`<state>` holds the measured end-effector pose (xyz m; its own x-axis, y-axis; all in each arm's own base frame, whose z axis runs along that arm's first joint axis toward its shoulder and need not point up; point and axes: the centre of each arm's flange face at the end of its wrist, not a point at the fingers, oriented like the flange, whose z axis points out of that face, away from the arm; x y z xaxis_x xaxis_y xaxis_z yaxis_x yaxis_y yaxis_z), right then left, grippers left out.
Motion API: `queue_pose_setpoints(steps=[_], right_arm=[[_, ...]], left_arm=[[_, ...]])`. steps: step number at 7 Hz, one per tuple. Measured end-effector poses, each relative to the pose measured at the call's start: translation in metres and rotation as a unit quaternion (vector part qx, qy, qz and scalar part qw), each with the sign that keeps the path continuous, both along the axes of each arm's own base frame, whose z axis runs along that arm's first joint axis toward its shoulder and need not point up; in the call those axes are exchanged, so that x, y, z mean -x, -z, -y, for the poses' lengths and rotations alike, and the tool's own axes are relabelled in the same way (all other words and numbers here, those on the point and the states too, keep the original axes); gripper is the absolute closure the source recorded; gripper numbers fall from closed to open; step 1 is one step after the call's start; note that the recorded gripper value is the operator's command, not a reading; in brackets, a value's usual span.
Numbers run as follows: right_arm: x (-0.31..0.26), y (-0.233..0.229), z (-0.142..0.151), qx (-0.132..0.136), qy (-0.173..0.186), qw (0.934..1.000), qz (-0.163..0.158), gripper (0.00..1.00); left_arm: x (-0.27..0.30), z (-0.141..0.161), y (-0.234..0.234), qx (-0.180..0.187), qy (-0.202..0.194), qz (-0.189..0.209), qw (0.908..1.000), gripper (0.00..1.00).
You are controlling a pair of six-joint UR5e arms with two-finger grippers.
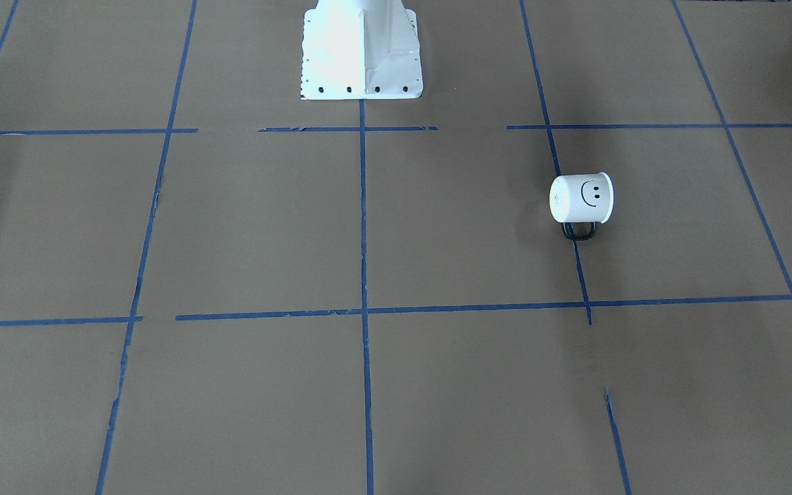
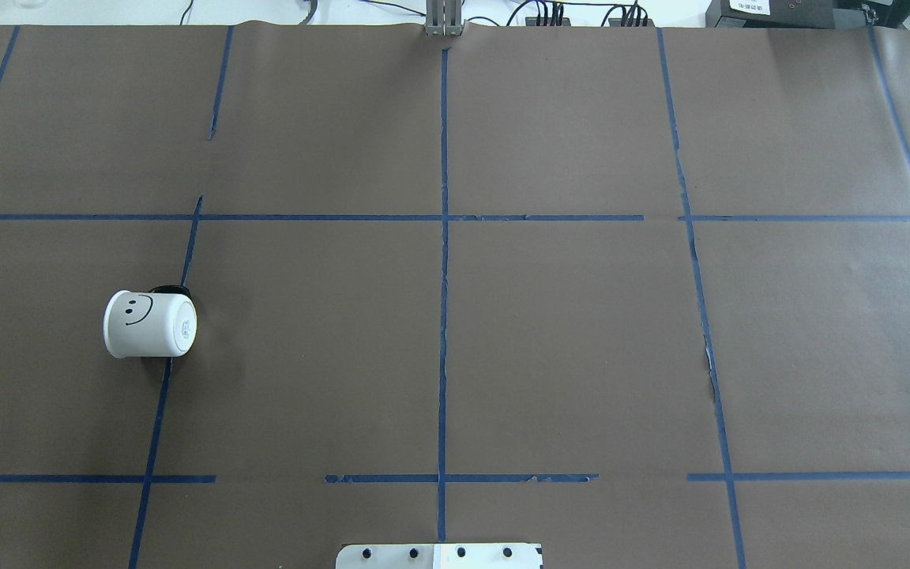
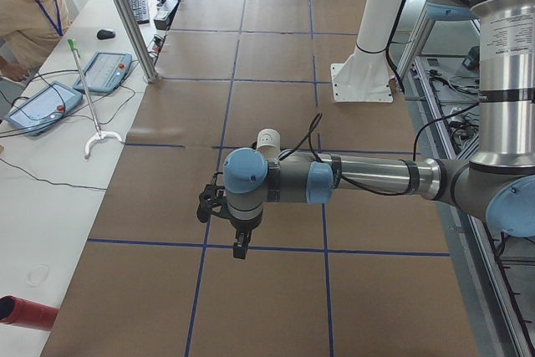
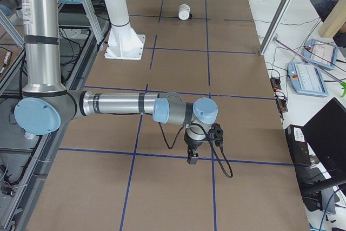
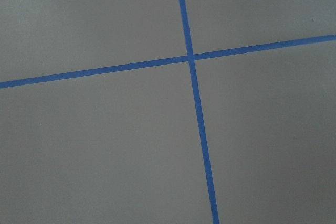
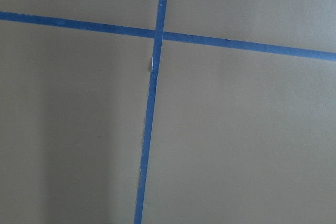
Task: Flip mug
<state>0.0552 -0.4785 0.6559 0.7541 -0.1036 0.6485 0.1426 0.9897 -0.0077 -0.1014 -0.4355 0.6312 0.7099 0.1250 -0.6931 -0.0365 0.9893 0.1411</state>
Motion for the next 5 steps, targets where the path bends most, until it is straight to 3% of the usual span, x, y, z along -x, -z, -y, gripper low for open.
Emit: queue_pose_setpoints(steps=[5], right_arm=[[0.000, 0.000, 0.000, 0.000, 0.000, 1.0000, 0.000, 0.00]], left_arm=[[0.010, -0.023, -0.015, 0.010, 0.019, -0.009, 0.9997, 0.00]])
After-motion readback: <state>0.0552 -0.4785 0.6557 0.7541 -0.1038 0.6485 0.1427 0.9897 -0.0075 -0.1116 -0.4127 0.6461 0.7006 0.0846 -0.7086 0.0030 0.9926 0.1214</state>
